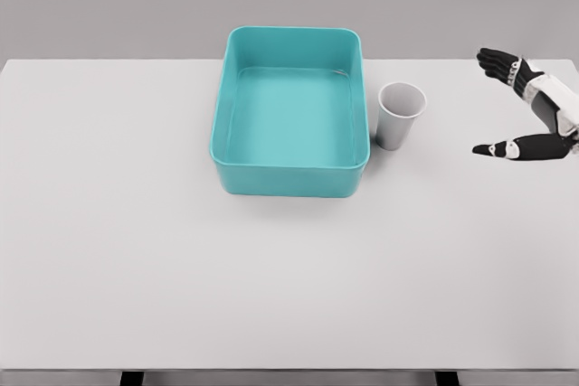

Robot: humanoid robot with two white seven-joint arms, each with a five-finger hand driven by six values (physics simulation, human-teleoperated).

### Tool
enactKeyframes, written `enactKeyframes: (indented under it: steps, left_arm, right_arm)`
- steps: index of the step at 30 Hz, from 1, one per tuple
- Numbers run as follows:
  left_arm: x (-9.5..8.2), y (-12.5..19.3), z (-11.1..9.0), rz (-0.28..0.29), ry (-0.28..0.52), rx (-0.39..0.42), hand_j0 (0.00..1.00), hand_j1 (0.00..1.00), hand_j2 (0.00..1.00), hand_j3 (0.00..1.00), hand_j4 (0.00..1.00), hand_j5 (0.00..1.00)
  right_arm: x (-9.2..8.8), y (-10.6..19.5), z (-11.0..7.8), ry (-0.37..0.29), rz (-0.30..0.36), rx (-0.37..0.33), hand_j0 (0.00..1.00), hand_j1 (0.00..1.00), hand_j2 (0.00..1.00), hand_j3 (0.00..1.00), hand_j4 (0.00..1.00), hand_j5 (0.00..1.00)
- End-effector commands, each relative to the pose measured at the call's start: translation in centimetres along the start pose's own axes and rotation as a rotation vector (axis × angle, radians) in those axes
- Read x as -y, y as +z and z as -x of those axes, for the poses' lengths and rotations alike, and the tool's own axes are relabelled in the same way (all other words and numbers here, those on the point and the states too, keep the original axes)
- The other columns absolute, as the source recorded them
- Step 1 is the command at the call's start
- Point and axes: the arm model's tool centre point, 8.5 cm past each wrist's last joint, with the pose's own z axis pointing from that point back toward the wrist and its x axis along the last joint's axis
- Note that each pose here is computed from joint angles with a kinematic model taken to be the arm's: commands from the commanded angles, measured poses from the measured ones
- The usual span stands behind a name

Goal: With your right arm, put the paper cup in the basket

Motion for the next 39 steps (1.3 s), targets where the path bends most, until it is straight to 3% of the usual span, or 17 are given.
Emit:
enactKeyframes:
  steps: [1,5,9,11,15,18,22,31,39]
  left_arm:
    - [0.0,0.0,0.0,0.0,0.0,0.0,1.0,1.0,1.0,1.0,1.0,1.0]
    - [0.0,0.0,0.0,0.0,0.001,-0.001,1.0,1.0,1.0,1.0,1.0,1.0]
    - [0.0,0.0,0.0,0.0,0.001,0.0,1.0,1.0,1.0,1.0,1.0,1.0]
    - [0.0,0.0,0.0,0.0,0.0,-0.002,1.0,1.0,1.0,1.0,1.0,1.0]
    - [0.0,0.0,0.0,0.0,0.0,0.0,1.0,1.0,1.0,1.0,1.0,1.0]
    - [0.0,0.0,0.0,0.0,0.0,0.0,1.0,1.0,1.0,1.0,1.0,1.0]
    - [0.0,0.0,0.0,0.0,0.0,-0.002,1.0,1.0,1.0,1.0,1.0,1.0]
    - [0.0,0.0,0.0,0.0,0.0,0.0,1.0,1.0,1.0,1.0,1.0,1.0]
    - [0.0,0.0,0.0,0.0,0.0,0.0,1.0,1.0,1.0,1.0,1.0,1.0]
  right_arm:
    - [-0.4,0.6,3.2,-0.106,0.031,-0.09,1.0,1.0,1.0,1.0,1.0,1.0]
    - [-0.4,-0.6,4.9,-0.166,0.04,-0.129,1.0,1.0,1.0,1.0,1.0,1.0]
    - [-1.9,-2.6,8.3,-0.314,0.087,-0.169,1.0,1.0,1.0,1.0,1.0,1.0]
    - [-2.0,-3.5,9.0,-0.331,0.079,-0.186,1.0,1.0,1.0,1.0,1.0,1.0]
    - [-2.4,-4.1,9.0,-0.331,0.06,-0.185,1.0,1.0,1.0,1.0,1.0,1.0]
    - [-4.4,-5.6,9.6,-0.379,0.043,-0.179,1.0,1.0,1.0,1.0,1.0,1.0]
    - [-5.4,-6.5,10.5,-0.41,0.046,-0.185,1.0,1.0,1.0,1.0,1.0,1.0]
    - [-5.0,-7.5,9.9,-0.404,0.041,-0.173,1.0,1.0,1.0,1.0,1.0,1.0]
    - [-5.8,-8.8,9.5,-0.438,0.032,-0.152,1.0,1.0,1.0,1.0,1.0,1.0]
